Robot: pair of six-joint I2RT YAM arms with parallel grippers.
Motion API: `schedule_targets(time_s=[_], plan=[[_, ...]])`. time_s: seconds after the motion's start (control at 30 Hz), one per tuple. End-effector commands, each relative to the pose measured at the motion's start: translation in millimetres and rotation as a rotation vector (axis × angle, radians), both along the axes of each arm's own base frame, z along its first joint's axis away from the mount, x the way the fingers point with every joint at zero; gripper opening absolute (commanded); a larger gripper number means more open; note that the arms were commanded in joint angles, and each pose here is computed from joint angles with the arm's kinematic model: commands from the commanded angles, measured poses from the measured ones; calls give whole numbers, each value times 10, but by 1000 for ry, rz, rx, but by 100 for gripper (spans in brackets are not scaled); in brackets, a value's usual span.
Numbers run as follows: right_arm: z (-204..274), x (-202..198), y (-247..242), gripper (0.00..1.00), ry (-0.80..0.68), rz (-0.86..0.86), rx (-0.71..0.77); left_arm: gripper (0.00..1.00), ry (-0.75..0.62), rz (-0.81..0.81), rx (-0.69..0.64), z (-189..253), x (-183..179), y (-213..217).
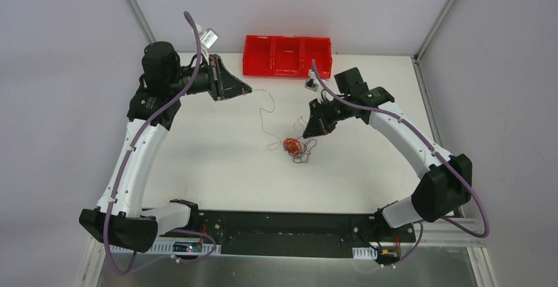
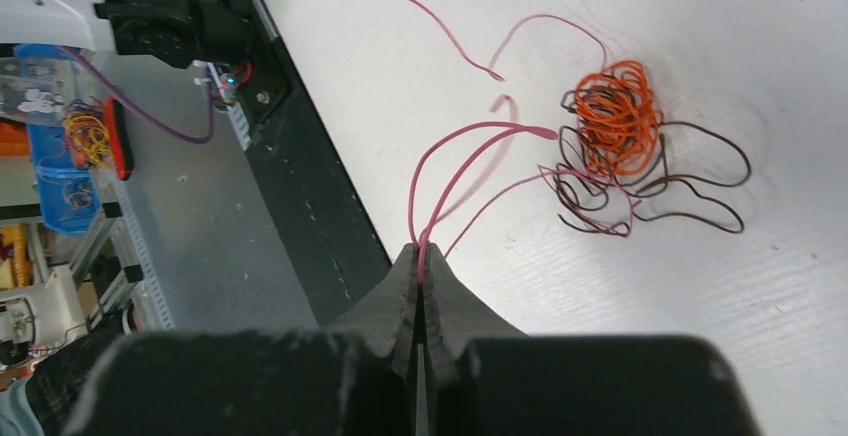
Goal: Untangle the cables
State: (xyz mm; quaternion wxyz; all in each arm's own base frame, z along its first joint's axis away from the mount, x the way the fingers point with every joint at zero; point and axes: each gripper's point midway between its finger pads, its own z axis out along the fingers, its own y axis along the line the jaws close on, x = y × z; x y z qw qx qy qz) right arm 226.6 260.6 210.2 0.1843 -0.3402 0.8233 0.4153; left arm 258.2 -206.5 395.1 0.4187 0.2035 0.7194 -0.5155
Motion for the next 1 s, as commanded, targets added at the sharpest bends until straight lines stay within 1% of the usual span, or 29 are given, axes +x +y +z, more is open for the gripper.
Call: schedule_targets(time_s=[0.0, 0.13, 0.23, 0.4, 0.57, 0.7, 0.83, 0.9, 0.97], plan=[[-219, 127, -218, 0, -65, -34, -107, 0, -152, 7, -56, 580, -79, 26], [-485, 315, -452, 0, -44, -106, -193, 0, -261, 156, -51, 938, 179, 175], [-663, 391, -642, 0, -22, -146, -241, 0, -356, 254, -48, 1314, 384, 299], [-978, 372, -914, 0, 7, -165, -335, 0, -471, 385, -51, 1809, 727, 467], [-1181, 302, -1114, 0, 50, -175, -386, 0, -609, 527, -61, 2304, 950, 664], [-1247, 254, -1299, 0, 69, -179, -420, 0, -715, 686, -60, 2656, 1033, 944], [-1203, 257, -1561, 0, 71, -202, -441, 0, -803, 849, -24, 2876, 990, 1265], [-1095, 315, -1714, 0, 61, -239, -438, 0, -822, 925, 17, 2891, 979, 1417], [-925, 403, -1873, 0, 36, -284, -427, 0, -824, 1003, 84, 2833, 981, 1578]])
